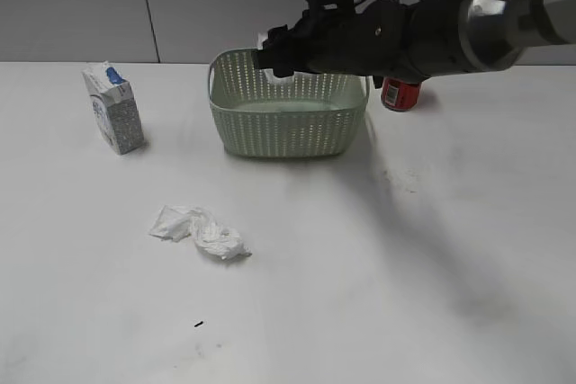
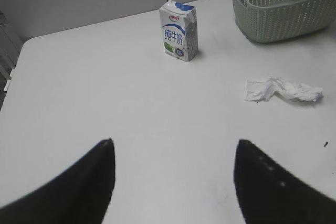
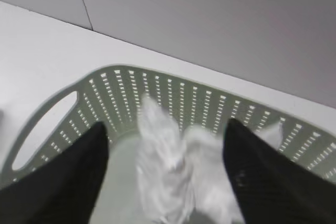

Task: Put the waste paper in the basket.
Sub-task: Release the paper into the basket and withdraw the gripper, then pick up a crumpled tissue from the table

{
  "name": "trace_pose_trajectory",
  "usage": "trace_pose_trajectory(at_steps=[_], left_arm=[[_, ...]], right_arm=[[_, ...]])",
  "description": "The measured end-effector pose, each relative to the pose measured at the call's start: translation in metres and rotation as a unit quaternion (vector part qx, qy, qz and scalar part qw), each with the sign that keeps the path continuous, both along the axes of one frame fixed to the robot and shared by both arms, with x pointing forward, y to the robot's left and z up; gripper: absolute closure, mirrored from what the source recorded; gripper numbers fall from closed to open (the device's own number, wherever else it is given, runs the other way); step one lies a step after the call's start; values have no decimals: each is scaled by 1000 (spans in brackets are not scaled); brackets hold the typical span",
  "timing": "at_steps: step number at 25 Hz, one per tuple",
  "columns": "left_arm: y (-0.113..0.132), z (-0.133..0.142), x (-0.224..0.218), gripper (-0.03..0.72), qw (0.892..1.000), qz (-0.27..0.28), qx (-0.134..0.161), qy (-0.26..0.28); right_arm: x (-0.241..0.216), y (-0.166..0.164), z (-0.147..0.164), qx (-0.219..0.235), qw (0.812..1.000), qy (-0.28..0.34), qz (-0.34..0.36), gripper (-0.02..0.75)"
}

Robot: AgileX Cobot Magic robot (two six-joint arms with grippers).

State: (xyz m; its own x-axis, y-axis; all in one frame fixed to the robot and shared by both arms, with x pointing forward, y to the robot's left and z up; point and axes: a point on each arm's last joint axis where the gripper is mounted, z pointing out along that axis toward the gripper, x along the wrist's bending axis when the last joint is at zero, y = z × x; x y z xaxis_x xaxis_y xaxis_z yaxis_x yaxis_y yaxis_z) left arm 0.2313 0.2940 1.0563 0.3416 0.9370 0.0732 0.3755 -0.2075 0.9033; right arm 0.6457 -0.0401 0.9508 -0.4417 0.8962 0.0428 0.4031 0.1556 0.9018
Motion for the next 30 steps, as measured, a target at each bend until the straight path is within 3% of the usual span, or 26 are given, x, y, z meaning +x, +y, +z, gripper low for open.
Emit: trace_pose_trajectory(at_steps=[3,8,13,15,19,24,27,30], left_arm=[[0,0,0,170,1000,0,0,0],[0,0,0,170,1000,0,0,0],[0,0,0,170,1000,0,0,0],[0,0,0,170,1000,0,0,0],[0,0,0,170,1000,0,0,0],[0,1,0,170,1000,0,0,-2],[0,10,1,170,1000,2,-7,-28],[-1,25,10,170,999,6,-13,-48]], right_arm=[[0,0,0,5,1000,5,-4,118],[-6,0,11,6,999,29,13,109],[-33,0,44,-6,990,112,80,113],[-46,-3,58,-38,980,149,123,120],[-62,-19,75,-154,941,229,195,142],[-62,-58,87,-321,880,298,184,145],[-50,-90,90,-351,873,322,102,146],[-34,-130,90,-313,882,352,14,146]])
